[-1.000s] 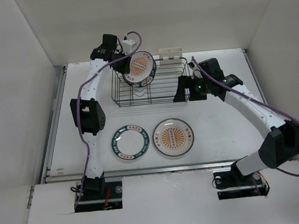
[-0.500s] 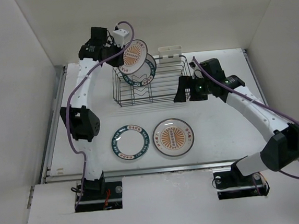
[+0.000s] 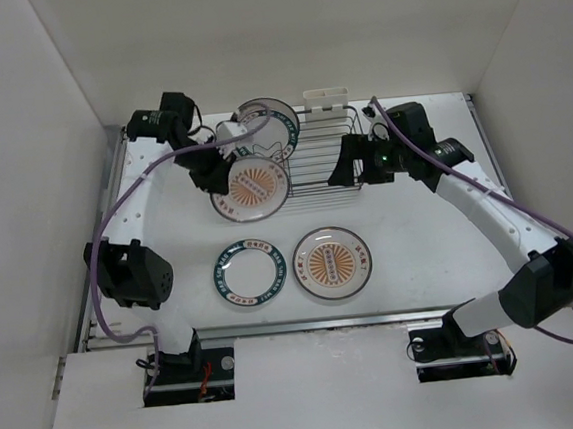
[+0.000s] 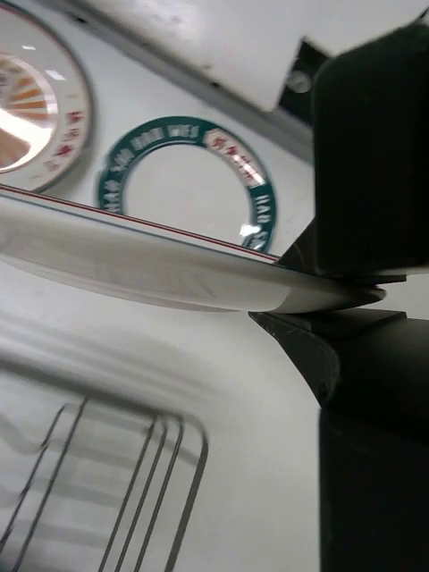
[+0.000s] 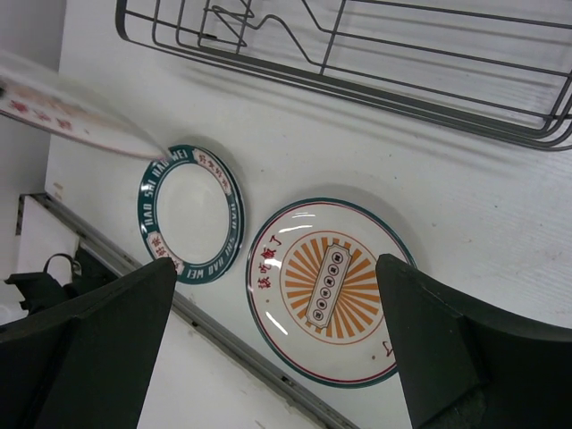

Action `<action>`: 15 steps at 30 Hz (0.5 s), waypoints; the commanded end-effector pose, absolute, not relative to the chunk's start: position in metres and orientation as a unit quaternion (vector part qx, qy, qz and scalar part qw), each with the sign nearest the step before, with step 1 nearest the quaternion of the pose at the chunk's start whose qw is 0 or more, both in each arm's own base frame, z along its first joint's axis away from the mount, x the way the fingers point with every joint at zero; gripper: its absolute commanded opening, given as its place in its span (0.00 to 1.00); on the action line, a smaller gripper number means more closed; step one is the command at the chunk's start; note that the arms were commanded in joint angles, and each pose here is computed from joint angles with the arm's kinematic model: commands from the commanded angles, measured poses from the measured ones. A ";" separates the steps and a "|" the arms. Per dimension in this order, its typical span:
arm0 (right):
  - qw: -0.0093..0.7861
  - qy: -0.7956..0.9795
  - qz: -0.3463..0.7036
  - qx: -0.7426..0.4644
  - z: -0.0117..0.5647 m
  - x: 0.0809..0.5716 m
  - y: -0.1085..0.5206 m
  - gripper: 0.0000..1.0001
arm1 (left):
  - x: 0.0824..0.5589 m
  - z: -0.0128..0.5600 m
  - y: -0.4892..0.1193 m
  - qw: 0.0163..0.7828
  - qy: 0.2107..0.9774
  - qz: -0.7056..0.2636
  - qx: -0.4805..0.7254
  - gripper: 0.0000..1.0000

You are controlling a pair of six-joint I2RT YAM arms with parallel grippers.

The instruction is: Unload the plates from the dish rack

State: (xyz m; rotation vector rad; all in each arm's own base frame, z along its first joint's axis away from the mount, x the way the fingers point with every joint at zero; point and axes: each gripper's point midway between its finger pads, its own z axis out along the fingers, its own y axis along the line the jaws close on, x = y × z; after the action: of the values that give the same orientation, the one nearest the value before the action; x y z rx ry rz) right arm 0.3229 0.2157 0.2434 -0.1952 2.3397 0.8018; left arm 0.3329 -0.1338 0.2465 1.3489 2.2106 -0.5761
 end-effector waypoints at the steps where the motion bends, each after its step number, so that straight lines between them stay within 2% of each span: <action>1: 0.340 0.876 0.331 -0.087 0.257 0.327 0.227 0.99 | 0.242 0.206 -0.105 0.051 0.801 -0.243 0.544 0.00; 5: 0.331 0.876 0.337 -0.098 0.251 0.327 0.234 0.99 | 0.212 0.176 -0.104 -0.026 0.785 -0.255 0.564 0.00; 10: 0.326 0.877 0.336 -0.105 0.247 0.324 0.236 0.99 | 0.202 0.139 -0.109 -0.108 0.784 -0.254 0.556 0.00; 15: 0.321 0.880 0.334 -0.104 0.240 0.317 0.233 0.99 | 0.199 0.128 -0.103 -0.161 0.785 -0.255 0.542 0.00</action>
State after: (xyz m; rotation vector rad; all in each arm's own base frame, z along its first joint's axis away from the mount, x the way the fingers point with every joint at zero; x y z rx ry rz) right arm 0.3184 0.2287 0.2315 -0.2388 2.3628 0.8544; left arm 0.2533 -0.1263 0.1036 1.8255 2.5397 -0.7141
